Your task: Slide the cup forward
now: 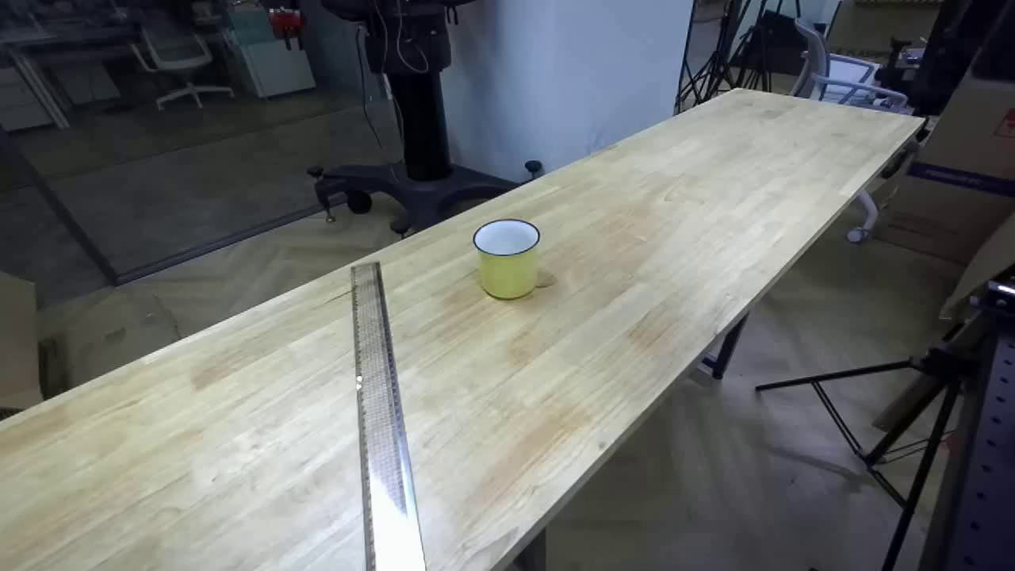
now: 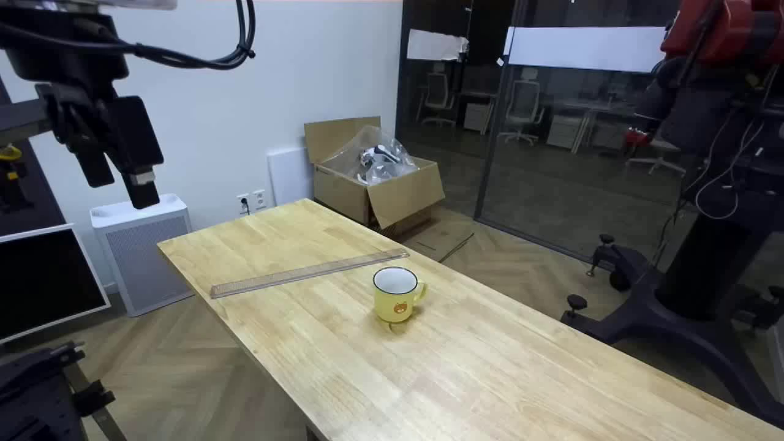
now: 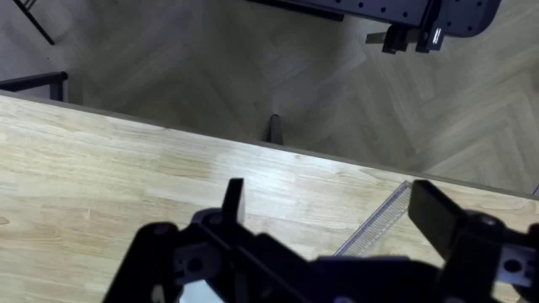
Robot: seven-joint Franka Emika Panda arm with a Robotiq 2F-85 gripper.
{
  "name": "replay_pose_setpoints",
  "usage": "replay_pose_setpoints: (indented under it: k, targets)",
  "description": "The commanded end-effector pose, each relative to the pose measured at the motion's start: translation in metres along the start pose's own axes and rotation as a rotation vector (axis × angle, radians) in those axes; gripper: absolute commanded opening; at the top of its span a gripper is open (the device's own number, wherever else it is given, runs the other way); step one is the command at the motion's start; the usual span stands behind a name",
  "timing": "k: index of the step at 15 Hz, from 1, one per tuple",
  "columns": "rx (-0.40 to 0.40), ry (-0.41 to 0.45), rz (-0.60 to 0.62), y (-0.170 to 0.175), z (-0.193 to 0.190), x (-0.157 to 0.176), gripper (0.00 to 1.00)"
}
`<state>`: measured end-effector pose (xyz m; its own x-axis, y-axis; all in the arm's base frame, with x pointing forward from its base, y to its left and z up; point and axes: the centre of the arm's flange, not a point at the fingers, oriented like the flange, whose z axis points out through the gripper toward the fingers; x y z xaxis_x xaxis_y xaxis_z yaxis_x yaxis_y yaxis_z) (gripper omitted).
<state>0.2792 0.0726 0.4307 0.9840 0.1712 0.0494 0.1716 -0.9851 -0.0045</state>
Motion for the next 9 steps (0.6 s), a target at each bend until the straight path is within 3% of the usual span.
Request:
replay_pose_setpoints:
  k: [1, 9]
  targets:
    - [0.0, -0.006, 0.0, 0.0, 0.001, -0.0005, 1.0]
    - [0.0, -0.026, 0.001, 0.0004, 0.007, -0.0003, 1.0]
